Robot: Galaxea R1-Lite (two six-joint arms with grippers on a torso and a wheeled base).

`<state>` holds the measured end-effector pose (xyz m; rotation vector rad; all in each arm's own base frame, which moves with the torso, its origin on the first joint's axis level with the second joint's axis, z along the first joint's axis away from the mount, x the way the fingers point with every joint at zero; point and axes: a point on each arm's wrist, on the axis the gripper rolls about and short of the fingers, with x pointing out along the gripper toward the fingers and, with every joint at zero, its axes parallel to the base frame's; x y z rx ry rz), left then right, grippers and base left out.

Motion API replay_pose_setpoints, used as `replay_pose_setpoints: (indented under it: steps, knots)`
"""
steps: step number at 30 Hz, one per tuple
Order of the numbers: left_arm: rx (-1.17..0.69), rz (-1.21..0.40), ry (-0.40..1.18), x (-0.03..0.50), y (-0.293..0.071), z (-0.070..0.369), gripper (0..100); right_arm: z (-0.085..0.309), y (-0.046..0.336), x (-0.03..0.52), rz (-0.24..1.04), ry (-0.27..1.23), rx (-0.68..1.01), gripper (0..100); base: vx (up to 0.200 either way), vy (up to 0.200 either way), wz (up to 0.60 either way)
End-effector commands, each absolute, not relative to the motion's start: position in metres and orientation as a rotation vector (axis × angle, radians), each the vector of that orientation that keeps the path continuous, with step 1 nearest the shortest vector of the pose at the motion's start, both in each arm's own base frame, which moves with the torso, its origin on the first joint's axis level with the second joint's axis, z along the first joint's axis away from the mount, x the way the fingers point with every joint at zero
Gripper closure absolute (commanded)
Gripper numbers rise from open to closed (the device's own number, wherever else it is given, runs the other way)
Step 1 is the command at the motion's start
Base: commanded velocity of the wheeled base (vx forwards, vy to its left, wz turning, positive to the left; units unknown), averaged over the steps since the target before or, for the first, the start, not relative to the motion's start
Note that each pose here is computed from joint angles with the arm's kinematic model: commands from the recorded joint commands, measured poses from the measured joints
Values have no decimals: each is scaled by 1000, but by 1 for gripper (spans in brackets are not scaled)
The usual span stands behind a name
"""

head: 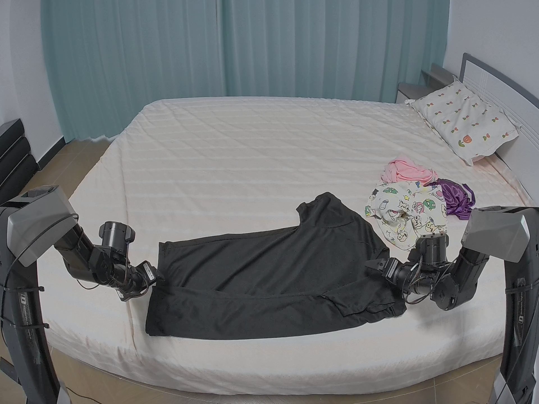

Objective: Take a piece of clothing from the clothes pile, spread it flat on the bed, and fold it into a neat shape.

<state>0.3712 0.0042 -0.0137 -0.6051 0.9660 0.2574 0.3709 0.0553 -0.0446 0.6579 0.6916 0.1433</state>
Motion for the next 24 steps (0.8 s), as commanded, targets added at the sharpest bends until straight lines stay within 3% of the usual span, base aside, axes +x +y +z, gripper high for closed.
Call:
replay_pose_setpoints:
  steps: [1, 12, 24]
  knots:
    - [-620, 247, 922, 371, 6, 4, 0, -29, 45, 377, 104, 641, 749, 0, 0, 0, 0]
    - [-712, 261, 835, 377, 16, 25, 0, -22, 39, 384, 77, 612, 839, 0, 0, 0, 0]
    - [-740, 253, 838, 381, 23, 25, 0, -25, 42, 383, 77, 623, 836, 0, 200, 0, 0]
